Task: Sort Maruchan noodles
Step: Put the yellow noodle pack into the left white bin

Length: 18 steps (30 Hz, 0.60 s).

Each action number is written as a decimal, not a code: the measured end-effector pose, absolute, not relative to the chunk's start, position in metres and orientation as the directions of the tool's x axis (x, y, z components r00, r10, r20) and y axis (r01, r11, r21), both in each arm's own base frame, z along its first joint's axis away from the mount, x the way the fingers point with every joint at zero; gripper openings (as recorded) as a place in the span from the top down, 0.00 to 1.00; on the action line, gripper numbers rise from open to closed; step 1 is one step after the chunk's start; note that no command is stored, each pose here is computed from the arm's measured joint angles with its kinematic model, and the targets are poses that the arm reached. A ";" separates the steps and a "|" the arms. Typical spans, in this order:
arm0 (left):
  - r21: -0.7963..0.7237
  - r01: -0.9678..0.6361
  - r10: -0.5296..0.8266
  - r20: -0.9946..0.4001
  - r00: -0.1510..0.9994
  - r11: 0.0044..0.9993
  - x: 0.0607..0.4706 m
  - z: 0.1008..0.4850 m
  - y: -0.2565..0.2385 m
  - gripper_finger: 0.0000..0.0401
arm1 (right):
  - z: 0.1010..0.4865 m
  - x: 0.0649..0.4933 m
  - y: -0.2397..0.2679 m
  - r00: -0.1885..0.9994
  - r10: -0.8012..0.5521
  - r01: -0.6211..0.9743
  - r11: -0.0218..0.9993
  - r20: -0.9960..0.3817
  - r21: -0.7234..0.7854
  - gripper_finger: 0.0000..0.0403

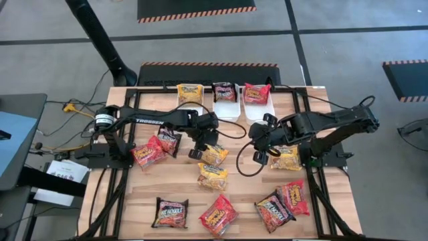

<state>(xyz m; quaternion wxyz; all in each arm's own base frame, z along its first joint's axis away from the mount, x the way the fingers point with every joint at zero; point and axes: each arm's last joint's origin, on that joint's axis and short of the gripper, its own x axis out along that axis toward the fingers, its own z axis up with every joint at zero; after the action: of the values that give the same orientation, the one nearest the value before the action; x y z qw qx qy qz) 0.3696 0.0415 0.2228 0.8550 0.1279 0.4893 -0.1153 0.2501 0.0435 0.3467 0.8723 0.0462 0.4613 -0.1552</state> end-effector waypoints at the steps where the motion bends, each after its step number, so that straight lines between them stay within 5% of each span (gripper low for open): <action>1: 0.103 0.322 -0.076 -0.863 0.499 0.941 0.371 0.221 0.041 0.74 | 0.347 0.250 0.043 0.526 -0.228 0.313 0.948 -0.819 -0.063 0.62; 18: 0.066 0.332 -0.078 -0.911 0.404 0.941 0.386 0.175 0.040 0.74 | 0.347 0.250 0.045 0.530 -0.226 0.309 0.949 -0.818 -0.062 0.62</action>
<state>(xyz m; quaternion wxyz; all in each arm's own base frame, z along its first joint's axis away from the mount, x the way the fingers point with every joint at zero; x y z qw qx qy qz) 0.3864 0.0399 0.1748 0.8294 0.1194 0.5315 -0.1238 0.2501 0.0453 0.3465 0.8734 0.0454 0.4601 -0.1532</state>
